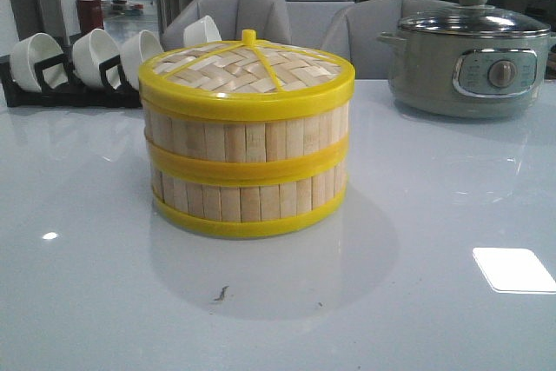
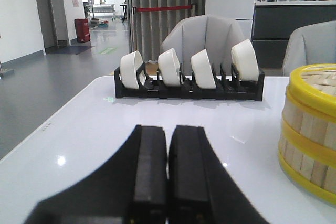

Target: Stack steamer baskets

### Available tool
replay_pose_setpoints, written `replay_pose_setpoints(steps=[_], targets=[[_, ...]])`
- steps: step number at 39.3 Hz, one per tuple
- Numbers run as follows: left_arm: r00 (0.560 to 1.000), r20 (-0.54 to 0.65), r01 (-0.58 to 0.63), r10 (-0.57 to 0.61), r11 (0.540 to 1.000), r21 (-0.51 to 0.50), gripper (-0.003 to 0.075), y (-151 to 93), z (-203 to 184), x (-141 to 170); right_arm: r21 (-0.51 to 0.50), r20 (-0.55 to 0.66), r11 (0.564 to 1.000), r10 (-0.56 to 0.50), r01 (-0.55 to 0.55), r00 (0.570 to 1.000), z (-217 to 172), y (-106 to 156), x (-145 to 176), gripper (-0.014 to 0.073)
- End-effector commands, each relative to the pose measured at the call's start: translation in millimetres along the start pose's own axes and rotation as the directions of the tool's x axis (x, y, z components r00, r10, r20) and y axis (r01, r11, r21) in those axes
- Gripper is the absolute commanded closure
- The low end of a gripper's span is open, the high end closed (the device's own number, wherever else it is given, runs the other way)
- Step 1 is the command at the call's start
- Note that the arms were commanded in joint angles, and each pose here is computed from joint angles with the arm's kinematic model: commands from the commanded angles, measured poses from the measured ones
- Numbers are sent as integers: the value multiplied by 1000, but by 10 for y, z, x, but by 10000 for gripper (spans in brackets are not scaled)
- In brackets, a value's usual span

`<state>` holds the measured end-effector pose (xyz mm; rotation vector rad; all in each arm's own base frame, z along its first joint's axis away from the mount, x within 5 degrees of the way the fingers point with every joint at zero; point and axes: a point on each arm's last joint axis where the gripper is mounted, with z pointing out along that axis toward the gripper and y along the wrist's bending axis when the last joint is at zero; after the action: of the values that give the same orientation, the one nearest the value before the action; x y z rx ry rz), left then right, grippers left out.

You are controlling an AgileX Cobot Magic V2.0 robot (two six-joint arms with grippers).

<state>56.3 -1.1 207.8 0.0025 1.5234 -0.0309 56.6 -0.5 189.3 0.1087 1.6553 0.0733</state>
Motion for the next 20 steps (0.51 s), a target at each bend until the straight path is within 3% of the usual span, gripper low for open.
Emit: replay_pose_setpoints(steps=[1, 20], targets=[[995, 95, 2, -3, 1000, 8, 636, -8, -14, -81, -6, 122, 1000, -8, 9, 992, -31, 10, -141, 547], [995, 95, 2, -3, 1000, 8, 636, -8, -14, -81, 2, 159, 999, -53, 54, 986, -36, 9, -174, 547]])
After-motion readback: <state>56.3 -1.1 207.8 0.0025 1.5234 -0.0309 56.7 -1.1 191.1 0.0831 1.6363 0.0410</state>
